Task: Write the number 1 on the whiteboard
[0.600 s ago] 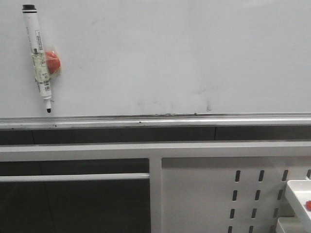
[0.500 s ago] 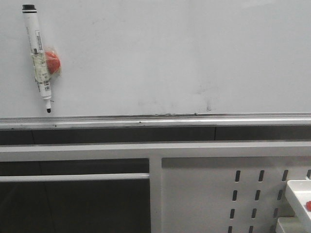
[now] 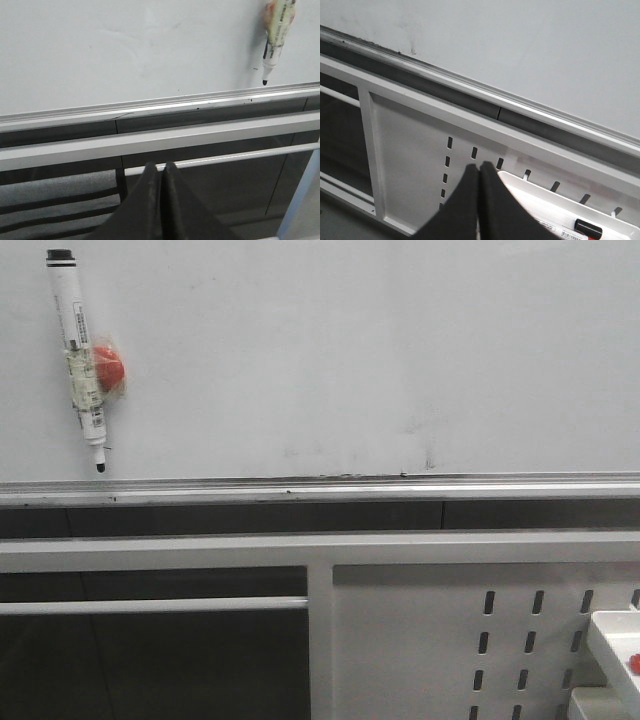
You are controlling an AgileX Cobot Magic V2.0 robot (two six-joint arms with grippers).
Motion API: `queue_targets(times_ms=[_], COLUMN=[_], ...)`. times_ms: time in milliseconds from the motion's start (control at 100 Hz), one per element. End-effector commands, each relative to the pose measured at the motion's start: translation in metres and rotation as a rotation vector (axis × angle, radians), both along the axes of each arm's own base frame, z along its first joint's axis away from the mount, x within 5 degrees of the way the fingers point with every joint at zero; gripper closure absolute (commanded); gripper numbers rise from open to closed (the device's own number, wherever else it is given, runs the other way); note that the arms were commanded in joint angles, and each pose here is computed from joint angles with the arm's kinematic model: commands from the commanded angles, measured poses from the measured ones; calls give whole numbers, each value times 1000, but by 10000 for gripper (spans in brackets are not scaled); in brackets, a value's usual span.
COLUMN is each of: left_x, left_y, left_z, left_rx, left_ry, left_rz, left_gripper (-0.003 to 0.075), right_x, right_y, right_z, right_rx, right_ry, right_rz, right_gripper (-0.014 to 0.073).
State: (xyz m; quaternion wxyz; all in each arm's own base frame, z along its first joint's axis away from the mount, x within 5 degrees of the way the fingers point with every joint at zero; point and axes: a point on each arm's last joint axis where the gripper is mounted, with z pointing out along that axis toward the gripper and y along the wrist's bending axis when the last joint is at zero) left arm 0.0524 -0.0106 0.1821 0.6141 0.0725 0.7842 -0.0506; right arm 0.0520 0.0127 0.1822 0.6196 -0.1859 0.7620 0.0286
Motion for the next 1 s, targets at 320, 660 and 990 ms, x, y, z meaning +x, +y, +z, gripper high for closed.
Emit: queue_targets(times_ms=[320, 660, 990], left_x=[1, 1, 1], left_y=[0, 0, 0], left_z=[-6, -6, -6], left_rx=[-27, -27, -27], left_ry=[-35, -35, -35], left_rz=[2, 2, 2], left_gripper=[740, 740, 740], right_x=[0, 0, 0], right_y=[0, 0, 1], right_z=[0, 0, 3], right_rx=[-10, -10, -10], right_ry=[-44, -44, -84], right_rz=[3, 3, 11], right_gripper=[666, 666, 666])
